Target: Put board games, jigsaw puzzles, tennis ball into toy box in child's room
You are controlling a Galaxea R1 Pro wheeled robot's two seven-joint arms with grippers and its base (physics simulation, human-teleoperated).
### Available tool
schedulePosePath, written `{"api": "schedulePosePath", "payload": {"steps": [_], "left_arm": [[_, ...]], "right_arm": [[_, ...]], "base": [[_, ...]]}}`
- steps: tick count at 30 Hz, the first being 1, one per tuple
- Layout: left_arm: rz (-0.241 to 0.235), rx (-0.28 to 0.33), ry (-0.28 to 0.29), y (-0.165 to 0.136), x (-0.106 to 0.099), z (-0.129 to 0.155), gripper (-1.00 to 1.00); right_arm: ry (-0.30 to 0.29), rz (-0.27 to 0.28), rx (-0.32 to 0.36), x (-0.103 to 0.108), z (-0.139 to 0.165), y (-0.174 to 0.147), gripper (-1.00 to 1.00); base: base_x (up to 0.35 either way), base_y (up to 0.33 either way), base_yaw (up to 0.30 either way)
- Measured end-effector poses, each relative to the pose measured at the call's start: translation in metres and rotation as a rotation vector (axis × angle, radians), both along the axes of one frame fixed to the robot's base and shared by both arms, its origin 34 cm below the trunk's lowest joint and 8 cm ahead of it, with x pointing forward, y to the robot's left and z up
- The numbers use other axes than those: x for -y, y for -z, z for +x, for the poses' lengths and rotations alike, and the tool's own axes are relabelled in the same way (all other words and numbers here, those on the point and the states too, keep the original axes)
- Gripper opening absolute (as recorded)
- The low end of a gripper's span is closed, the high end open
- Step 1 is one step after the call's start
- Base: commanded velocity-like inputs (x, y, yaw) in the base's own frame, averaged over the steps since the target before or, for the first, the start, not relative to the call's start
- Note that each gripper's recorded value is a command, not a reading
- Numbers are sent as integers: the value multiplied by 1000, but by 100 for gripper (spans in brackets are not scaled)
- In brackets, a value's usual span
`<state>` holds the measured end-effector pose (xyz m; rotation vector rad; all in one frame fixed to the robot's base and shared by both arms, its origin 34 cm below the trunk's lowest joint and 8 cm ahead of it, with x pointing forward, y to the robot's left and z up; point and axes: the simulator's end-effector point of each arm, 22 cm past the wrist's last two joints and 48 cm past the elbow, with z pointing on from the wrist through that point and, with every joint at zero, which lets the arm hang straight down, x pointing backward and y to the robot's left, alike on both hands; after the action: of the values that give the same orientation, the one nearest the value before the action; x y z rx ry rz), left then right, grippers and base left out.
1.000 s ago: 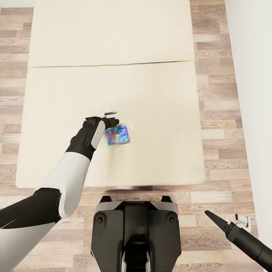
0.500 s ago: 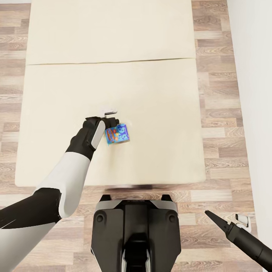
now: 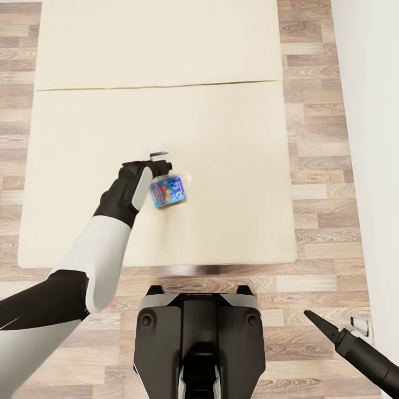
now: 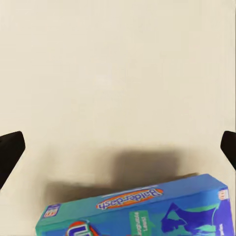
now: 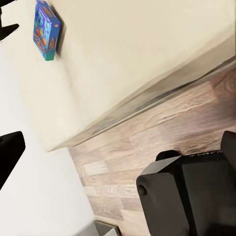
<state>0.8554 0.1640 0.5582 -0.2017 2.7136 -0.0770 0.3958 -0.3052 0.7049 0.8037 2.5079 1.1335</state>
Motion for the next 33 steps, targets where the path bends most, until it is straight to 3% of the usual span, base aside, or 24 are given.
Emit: {"api": "schedulePosePath", "payload": {"steps": [13,33], "left_arm": [[-17,22,11,-14,3,16,100],[-18,8,9,-7,3,11,100]], "right_arm": [[-8,-25,7,10,-2,1,100],[-5,-23,-3,9,-4,3,100]], "base": [[0,0,0],[0,0,0]]}}
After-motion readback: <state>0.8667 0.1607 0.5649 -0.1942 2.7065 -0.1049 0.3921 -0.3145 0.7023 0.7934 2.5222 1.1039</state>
